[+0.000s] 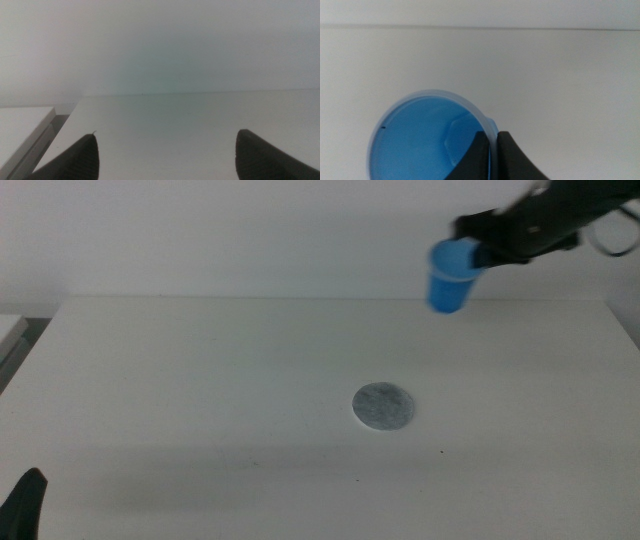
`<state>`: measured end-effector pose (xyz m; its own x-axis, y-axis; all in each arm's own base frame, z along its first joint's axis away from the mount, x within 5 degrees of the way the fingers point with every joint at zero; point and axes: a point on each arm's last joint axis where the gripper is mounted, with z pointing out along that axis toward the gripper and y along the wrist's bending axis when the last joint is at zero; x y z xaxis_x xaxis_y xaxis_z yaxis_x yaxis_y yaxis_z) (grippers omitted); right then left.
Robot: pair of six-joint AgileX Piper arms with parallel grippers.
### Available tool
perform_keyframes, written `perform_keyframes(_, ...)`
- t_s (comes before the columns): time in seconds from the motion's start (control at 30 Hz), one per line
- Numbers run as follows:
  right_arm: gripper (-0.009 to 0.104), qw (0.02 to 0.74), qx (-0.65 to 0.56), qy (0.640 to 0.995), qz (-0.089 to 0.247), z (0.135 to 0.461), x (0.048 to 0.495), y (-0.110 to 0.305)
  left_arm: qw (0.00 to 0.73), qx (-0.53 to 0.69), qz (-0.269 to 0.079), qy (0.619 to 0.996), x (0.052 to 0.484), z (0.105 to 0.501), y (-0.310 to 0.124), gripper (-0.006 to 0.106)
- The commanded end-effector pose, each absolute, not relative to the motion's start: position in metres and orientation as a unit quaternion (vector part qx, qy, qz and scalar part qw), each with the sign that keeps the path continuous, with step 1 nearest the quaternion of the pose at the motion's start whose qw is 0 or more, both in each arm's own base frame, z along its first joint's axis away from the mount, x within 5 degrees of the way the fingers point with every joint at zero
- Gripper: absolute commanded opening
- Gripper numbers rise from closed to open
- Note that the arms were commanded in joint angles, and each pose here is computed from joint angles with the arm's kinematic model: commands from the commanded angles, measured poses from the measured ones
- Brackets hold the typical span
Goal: Place an empty cup on a cup mat.
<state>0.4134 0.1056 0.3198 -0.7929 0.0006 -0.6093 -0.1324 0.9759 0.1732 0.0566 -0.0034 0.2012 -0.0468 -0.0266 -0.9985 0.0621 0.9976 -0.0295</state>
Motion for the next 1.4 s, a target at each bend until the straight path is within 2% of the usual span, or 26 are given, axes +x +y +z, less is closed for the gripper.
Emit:
perform_keyframes(0.0, 0.001, 0.313, -0.062, 0.941, 0.111, 0.318, 0.408, 0.128, 0.696, 0.012, -0.034, 0.717, 0.056, 0.203, -0.003, 0.094)
perform_keyframes(0.2, 0.001, 0.275, -0.106, 0.948, 0.119, 0.304, 0.395, 0.168, 0.696, 0.012, -0.034, 0.717, 0.056, 0.203, -0.003, 0.094)
perform_keyframes(0.4, 0.001, 0.227, -0.121, 0.96, 0.113, 0.282, 0.391, 0.186, 0.696, 0.012, -0.034, 0.717, 0.056, 0.203, -0.003, 0.094)
perform_keyframes(0.7, 0.001, 0.174, -0.124, 0.972, 0.098, 0.248, 0.396, 0.192, 0.696, 0.012, -0.034, 0.717, 0.056, 0.203, -0.003, 0.094)
perform_keyframes(0.87, 0.001, 0.171, -0.123, 0.973, 0.097, 0.231, 0.403, 0.195, 0.696, 0.012, -0.034, 0.717, 0.056, 0.203, -0.003, 0.094)
perform_keyframes(1.37, 0.001, 0.162, -0.125, 0.975, 0.087, 0.215, 0.408, 0.196, 0.696, 0.012, -0.034, 0.717, 0.056, 0.203, -0.003, 0.094)
